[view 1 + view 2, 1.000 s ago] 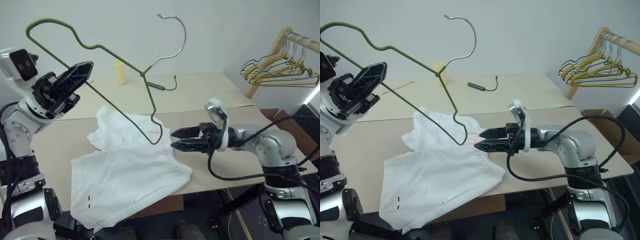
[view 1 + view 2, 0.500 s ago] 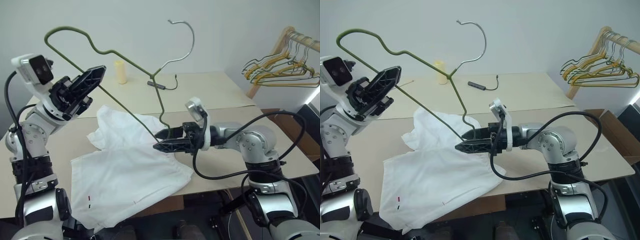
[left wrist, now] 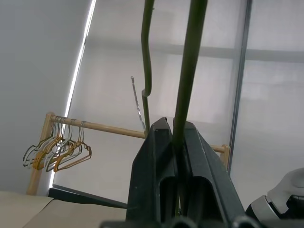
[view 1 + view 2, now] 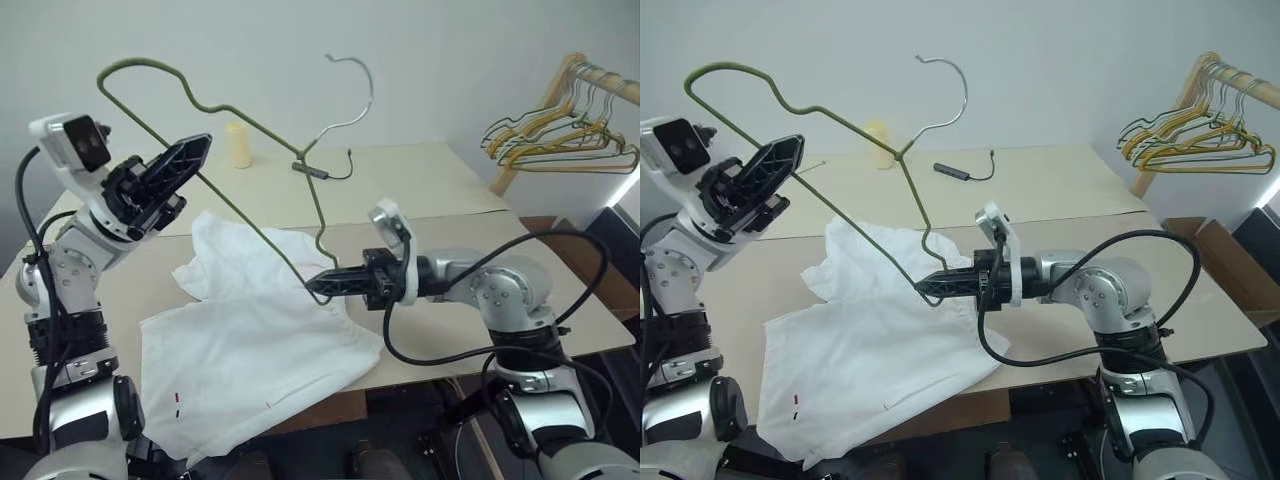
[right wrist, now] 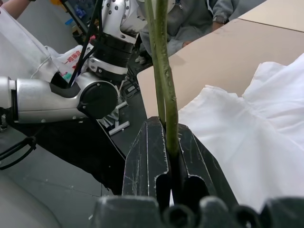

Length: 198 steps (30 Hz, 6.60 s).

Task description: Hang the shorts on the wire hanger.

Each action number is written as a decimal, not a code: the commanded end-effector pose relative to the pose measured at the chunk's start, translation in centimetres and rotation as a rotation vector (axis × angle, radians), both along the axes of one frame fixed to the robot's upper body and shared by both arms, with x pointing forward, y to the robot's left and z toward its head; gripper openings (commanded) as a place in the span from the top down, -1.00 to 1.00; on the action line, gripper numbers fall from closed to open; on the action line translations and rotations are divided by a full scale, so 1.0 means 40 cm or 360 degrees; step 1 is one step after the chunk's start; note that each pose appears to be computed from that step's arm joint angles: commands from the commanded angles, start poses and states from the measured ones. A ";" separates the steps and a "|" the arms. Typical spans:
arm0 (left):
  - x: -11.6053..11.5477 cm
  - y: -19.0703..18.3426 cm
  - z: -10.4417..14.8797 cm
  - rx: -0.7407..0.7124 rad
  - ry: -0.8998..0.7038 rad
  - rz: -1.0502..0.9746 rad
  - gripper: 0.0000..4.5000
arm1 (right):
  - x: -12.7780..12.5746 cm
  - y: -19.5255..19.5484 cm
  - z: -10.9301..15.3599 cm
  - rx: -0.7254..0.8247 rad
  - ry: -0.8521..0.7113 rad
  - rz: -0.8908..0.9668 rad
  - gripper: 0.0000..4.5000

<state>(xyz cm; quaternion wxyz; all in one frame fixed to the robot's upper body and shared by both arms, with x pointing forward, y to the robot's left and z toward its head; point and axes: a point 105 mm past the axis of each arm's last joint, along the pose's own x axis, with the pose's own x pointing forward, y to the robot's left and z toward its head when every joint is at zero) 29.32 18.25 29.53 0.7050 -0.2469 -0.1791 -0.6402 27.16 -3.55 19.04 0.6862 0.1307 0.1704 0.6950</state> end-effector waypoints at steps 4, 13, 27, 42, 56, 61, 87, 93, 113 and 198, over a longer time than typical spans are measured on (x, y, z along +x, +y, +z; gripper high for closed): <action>0.020 -0.012 0.002 0.0043 -0.0118 0.0217 1.00 | -0.003 0.010 0.009 0.0000 -0.0075 -0.0010 1.00; 0.076 -0.051 -0.175 0.0765 0.0092 0.0469 -0.07 | -0.001 -0.039 0.043 0.0116 -0.0027 -0.0120 1.00; 0.020 0.015 -0.323 0.1627 -0.0154 0.0414 -0.99 | -0.113 -0.349 -0.162 -0.0462 0.0764 -0.0440 1.00; -0.027 0.013 -0.392 0.1964 -0.0330 0.0231 -0.99 | -0.069 -0.493 -0.259 -0.0559 0.1312 -0.0605 1.00; -0.038 0.039 -0.402 0.1995 -0.0285 0.0272 -0.99 | -0.046 -0.468 -0.317 -0.0583 0.1238 -0.0491 1.00; -0.043 0.036 -0.412 0.1994 -0.0275 0.0265 -0.99 | -0.027 -0.486 -0.304 -0.0557 0.1239 -0.0567 1.00; -0.043 0.031 -0.448 0.2065 -0.0287 0.0319 -0.99 | 0.016 -0.454 -0.280 -0.0684 0.1217 -0.0345 1.00; -0.047 0.035 -0.455 0.2081 -0.0287 0.0333 -0.99 | 0.007 -0.437 -0.297 -0.0805 0.1207 -0.0215 1.00; -0.074 0.039 -0.482 0.2107 -0.0239 0.0373 -0.99 | 0.113 -0.394 -0.290 -0.0742 0.1092 -0.0340 1.00; 0.168 -0.004 -0.247 0.1908 -0.0441 0.0232 0.11 | 0.172 -0.136 -0.085 -0.1146 -0.1269 -0.0193 1.00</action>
